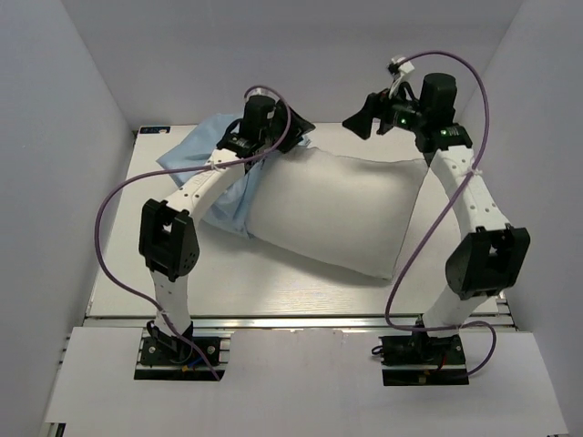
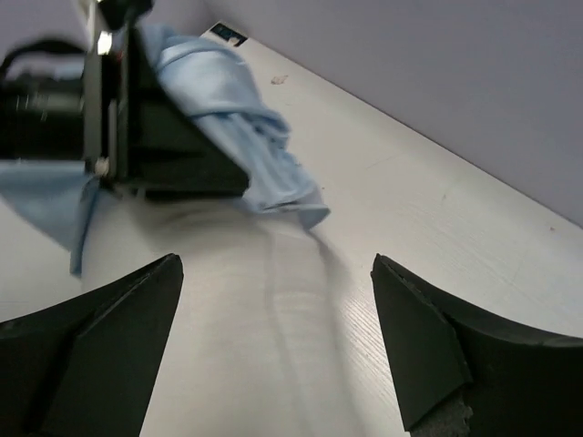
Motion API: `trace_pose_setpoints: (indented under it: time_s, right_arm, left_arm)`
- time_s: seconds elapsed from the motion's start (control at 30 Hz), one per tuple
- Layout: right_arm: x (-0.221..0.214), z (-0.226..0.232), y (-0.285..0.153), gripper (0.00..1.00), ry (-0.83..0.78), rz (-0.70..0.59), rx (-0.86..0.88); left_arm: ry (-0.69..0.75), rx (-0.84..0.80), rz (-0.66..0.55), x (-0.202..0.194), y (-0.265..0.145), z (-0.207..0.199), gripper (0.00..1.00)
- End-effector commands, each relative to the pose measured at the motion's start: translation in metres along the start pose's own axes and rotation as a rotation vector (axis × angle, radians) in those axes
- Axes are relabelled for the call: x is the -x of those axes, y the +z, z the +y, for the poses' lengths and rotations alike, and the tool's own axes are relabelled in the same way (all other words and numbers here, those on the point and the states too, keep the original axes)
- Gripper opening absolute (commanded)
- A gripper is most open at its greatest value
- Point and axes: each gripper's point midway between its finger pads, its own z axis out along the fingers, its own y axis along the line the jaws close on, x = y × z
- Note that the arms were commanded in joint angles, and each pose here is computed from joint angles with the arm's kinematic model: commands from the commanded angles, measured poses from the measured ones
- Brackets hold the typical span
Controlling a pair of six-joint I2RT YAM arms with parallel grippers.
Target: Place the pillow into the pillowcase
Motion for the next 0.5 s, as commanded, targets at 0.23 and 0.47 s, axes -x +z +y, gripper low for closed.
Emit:
trace_pose_setpoints:
  time_s: [0.23,0.47]
  right_arm:
    - [-0.055,0.106,-0.024,0.89,-0.357,-0.005,0.327]
    - [-0.081,0.076,0.017,0.89,-0.351,0.150,0.078]
  left_arm:
    - [0.382,-0.118,-0.145,0.053,-0.097,-0.079,0.67]
    - [0.426,0.026,-0.050,0.007,-0.126,0.002,0.65]
